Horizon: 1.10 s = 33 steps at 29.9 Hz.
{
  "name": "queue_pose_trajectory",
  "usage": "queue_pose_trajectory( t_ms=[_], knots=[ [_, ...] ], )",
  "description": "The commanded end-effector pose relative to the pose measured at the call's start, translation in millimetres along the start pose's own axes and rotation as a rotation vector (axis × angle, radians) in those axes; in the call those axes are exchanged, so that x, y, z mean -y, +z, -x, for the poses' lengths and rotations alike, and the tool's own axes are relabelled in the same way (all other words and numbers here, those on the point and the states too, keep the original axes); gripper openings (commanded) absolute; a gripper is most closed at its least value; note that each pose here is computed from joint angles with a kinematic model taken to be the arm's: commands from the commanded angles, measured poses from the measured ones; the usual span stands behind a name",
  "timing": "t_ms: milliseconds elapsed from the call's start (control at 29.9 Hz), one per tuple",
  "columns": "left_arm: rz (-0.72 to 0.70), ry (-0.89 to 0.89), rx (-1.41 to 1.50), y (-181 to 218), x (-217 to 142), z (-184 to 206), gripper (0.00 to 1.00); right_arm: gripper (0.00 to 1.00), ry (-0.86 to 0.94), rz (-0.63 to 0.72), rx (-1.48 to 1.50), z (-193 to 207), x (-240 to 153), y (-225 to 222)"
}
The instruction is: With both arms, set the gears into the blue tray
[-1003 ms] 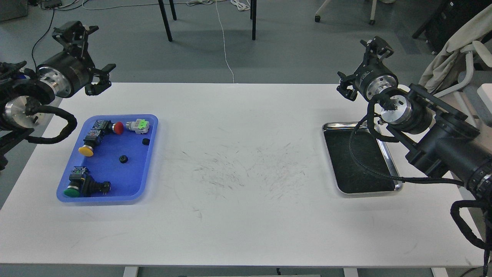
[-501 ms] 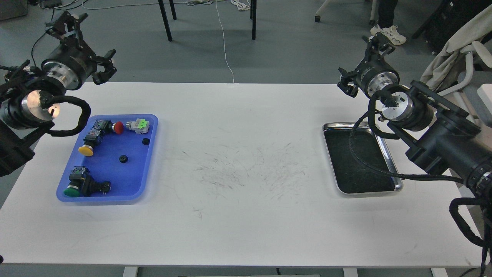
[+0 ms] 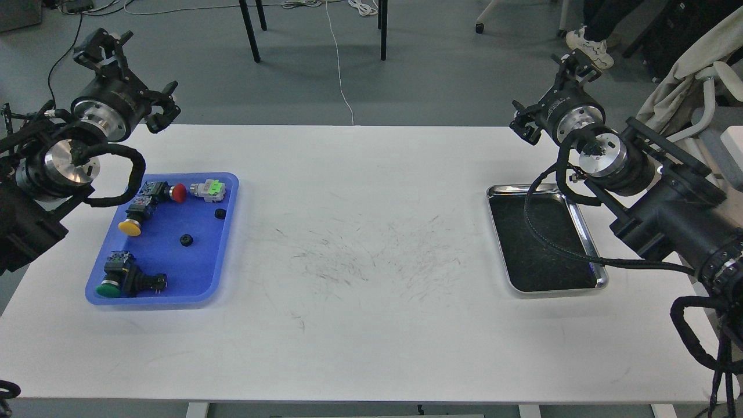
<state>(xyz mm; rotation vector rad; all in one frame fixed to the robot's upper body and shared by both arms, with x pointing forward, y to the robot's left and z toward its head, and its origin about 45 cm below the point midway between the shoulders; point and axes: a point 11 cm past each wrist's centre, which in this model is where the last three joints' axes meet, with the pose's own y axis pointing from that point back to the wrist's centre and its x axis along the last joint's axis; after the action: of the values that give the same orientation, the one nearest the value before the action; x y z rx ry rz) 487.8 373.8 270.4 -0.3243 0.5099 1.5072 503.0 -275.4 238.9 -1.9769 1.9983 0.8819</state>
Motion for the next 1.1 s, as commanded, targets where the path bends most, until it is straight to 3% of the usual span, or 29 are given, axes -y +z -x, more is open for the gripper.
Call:
queue_pose_trajectory(
  t_ms=[0, 501, 1070],
  knots=[
    [0.003, 0.012, -0.001, -2, 2, -3, 0.99, 0.99, -0.003, 0.001, -0.005, 2, 1, 1],
    [-0.055, -0.006, 0.021, -28, -3, -6, 0.99, 0.99, -0.002, 0.003, -0.023, 0, 0, 4],
    [-0.081, -0.050, 0.044, -31, -7, 0, 0.99, 0.99, -0.007, -0.001, -0.043, 1, 0, 0]
  ],
)
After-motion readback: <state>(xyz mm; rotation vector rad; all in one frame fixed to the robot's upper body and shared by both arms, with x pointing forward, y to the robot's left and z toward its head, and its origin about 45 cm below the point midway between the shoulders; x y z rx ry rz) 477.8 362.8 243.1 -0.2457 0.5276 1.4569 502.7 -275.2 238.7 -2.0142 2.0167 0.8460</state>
